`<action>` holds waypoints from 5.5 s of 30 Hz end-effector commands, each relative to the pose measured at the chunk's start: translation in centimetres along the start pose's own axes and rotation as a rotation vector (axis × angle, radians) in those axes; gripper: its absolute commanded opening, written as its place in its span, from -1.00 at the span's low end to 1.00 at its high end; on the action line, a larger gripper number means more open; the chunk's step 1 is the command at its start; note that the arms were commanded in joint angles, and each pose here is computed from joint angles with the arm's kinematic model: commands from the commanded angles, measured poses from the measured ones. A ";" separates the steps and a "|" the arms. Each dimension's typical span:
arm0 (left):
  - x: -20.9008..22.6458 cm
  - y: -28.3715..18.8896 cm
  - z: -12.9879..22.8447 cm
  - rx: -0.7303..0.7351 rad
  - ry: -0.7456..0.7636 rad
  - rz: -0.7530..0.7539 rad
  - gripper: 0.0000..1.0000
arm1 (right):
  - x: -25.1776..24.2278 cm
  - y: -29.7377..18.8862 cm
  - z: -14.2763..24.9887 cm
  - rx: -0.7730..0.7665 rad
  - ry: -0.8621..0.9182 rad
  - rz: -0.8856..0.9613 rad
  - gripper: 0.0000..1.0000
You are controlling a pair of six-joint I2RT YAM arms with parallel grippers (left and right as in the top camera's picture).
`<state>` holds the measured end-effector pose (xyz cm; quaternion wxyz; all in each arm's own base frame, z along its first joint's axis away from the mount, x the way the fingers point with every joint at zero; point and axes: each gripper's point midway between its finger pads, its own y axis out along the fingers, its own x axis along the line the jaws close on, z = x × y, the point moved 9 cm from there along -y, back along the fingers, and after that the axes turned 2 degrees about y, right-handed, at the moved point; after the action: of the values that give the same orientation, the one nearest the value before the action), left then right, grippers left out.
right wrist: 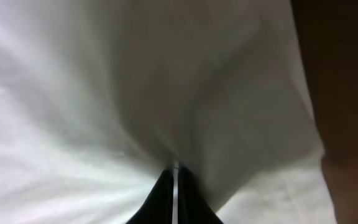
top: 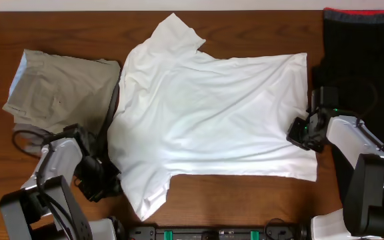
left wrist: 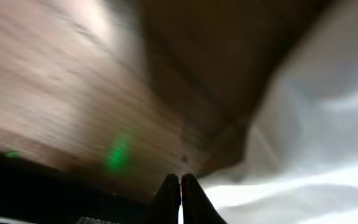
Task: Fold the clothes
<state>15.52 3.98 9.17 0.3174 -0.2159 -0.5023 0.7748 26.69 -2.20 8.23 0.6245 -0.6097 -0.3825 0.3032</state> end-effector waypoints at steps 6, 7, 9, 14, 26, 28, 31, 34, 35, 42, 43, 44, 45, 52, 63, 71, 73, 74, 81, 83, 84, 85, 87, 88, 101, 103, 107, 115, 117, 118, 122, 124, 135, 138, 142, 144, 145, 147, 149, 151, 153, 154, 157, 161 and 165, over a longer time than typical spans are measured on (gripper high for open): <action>0.8 -0.9 -0.8 -0.033 -0.033 0.010 -0.88 | -3.5 0.9 2.2 0.143 0.067 0.190 -0.77; 0.7 -1.0 -0.8 -0.034 -0.032 0.011 -0.88 | -3.1 0.9 2.1 0.149 0.017 0.143 -0.72; 0.4 -1.2 -0.9 -0.038 0.024 0.043 -0.88 | -1.9 0.7 1.8 0.146 -0.104 0.013 -0.58; -1.1 -2.6 -0.4 -0.052 0.193 0.198 -0.85 | 0.2 -1.9 0.3 0.046 -0.212 -0.177 -0.40; -6.3 -3.2 4.7 -0.135 0.625 0.181 -0.18 | 2.0 -9.9 -1.2 -0.228 -0.267 -0.309 0.17; -6.7 -2.7 5.5 -0.130 0.663 0.121 -0.16 | 2.0 -9.9 -1.1 -0.227 -0.267 -0.309 0.18; -7.6 -1.9 6.9 -0.108 0.754 0.064 -0.14 | 2.0 -9.9 -1.1 -0.225 -0.267 -0.308 0.18; -7.8 -1.2 7.5 -0.156 0.724 -0.064 0.03 | 2.0 -9.9 -1.1 -0.226 -0.267 -0.308 0.18; -7.8 -1.0 7.5 -0.172 0.710 -0.101 0.07 | 2.0 -9.9 -1.1 -0.225 -0.267 -0.308 0.18; -7.9 0.6 7.4 -0.143 0.639 -0.234 0.10 | 2.0 -9.9 -1.1 -0.226 -0.267 -0.308 0.19; -8.0 0.8 7.4 -0.128 0.639 -0.243 -0.03 | 2.0 -9.9 -1.2 -0.227 -0.267 -0.308 0.18; -8.1 1.2 7.5 -0.110 0.642 -0.253 -0.11 | 2.0 -9.9 -1.2 -0.229 -0.268 -0.309 0.18; -8.2 1.5 7.6 -0.087 0.658 -0.256 -0.19 | 2.0 -9.9 -1.2 -0.231 -0.268 -0.309 0.18; -8.7 2.5 9.0 -0.053 0.750 -0.293 -0.18 | 2.0 -10.0 -1.2 -0.232 -0.268 -0.309 0.18; -9.1 2.8 9.8 -0.054 0.775 -0.303 -0.85 | 2.1 -10.0 -1.4 -0.241 -0.269 -0.312 0.19; -11.6 -1.8 11.0 -0.070 0.864 -0.282 -0.87 | 2.1 -10.1 -1.5 -0.253 -0.272 -0.315 0.19; -12.8 -2.9 11.0 -0.111 0.900 -0.242 -0.88 | 2.2 -10.1 -1.5 -0.254 -0.272 -0.316 0.19; -13.3 -3.3 10.9 -0.140 0.918 -0.227 -0.88 | 2.2 -10.1 -1.5 -0.254 -0.272 -0.316 0.19; -14.2 -3.9 9.1 -0.313 0.935 -0.306 -0.88 | 2.2 -10.1 -1.5 -0.254 -0.272 -0.316 0.19; -14.2 -3.9 8.8 -0.331 0.943 -0.333 -0.88 | 2.2 -10.1 -1.5 -0.254 -0.273 -0.316 0.19; -14.2 -3.9 8.7 -0.341 0.942 -0.344 -0.87 | 2.2 -10.1 -1.5 -0.254 -0.273 -0.316 0.19; -14.2 -3.9 8.6 -0.341 0.947 -0.346 -0.88 | 2.2 -10.1 -1.5 -0.254 -0.273 -0.316 0.19; -14.5 -4.0 8.4 -0.361 0.950 -0.330 -0.88 | 2.2 -10.1 -1.5 -0.254 -0.273 -0.316 0.19; -14.8 -4.1 8.2 -0.380 0.949 -0.312 -0.88 | 2.2 -10.1 -1.5 -0.254 -0.272 -0.316 0.20; -18.4 -4.9 5.4 -0.570 1.040 -0.163 -0.88 | 2.2 -10.1 -1.5 -0.252 -0.264 -0.318 0.19; -18.2 -4.9 4.9 -0.565 1.020 -0.165 -0.66 | 2.2 -10.1 -1.5 -0.252 -0.264 -0.318 0.18; -17.2 -4.7 5.0 -0.511 0.989 -0.194 0.08 | 2.1 -10.0 -1.4 -0.245 -0.263 -0.315 0.19; -15.7 -3.7 7.0 -0.272 0.991 -0.144 -0.02 | 2.1 -10.0 -1.4 -0.245 -0.264 -0.315 0.20; -15.5 -3.4 7.5 -0.228 0.994 -0.122 -0.03 | 2.1 -10.0 -1.4 -0.245 -0.263 -0.315 0.20; -15.4 -3.1 7.6 -0.214 0.996 -0.116 -0.04 | 2.1 -10.0 -1.4 -0.245 -0.263 -0.315 0.20; -14.7 -1.9 7.6 -0.184 0.988 -0.139 -0.04 | 2.1 -10.0 -1.4 -0.244 -0.263 -0.315 0.21; -14.1 -1.1 7.6 -0.165 0.976 -0.149 -0.03 | 2.1 -10.0 -1.4 -0.244 -0.263 -0.315 0.21; -14.3 0.3 7.6 -0.142 0.991 -0.066 -0.34 | 2.1 -10.0 -1.4 -0.245 -0.263 -0.315 0.21; -14.5 0.5 7.5 -0.148 0.998 -0.044 -0.46 | 2.1 -10.0 -1.4 -0.243 -0.263 -0.314 0.20; -14.5 0.5 7.5 -0.147 0.997 -0.044 -0.48 | 2.1 -10.0 -1.4 -0.242 -0.263 -0.314 0.19; -14.4 0.5 7.5 -0.145 0.996 -0.047 -0.50 | 2.1 -10.0 -1.4 -0.242 -0.263 -0.314 0.20; -14.4 0.5 7.5 -0.144 0.998 -0.050 -0.50 | 2.1 -10.0 -1.4 -0.242 -0.263 -0.314 0.20; -14.2 0.4 7.3 -0.161 0.993 -0.081 -0.37 | 2.1 -10.0 -1.4 -0.240 -0.263 -0.313 0.19; -13.9 0.4 6.9 -0.193 0.988 -0.131 -0.33 | 2.1 -10.0 -1.3 -0.238 -0.263 -0.312 0.19; -13.9 0.3 6.8 -0.203 0.987 -0.141 -0.32 | 2.1 -10.0 -1.3 -0.239 -0.263 -0.313 0.20; -14.0 0.4 6.8 -0.211 0.991 -0.134 -0.35 | 2.1 -10.0 -1.3 -0.239 -0.263 -0.313 0.20; -14.1 0.4 6.7 -0.213 0.992 -0.129 -0.41 | 2.1 -10.0 -1.4 -0.240 -0.262 -0.313 0.19; -14.2 0.8 6.7 -0.202 0.992 -0.121 -0.56 | 2.1 -10.0 -1.4 -0.242 -0.263 -0.313 0.19; -14.1 1.4 6.6 -0.165 0.985 -0.126 -0.63 | 2.1 -10.0 -1.4 -0.245 -0.264 -0.314 0.19; -14.0 1.9 6.4 -0.146 0.978 -0.140 -0.88 | 2.1 -10.0 -1.4 -0.246 -0.264 -0.315 0.19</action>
<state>21.00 -10.66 10.82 0.5415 -0.5504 -0.3682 0.5179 27.96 -1.91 18.11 0.5330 -0.5713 -0.5780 0.2355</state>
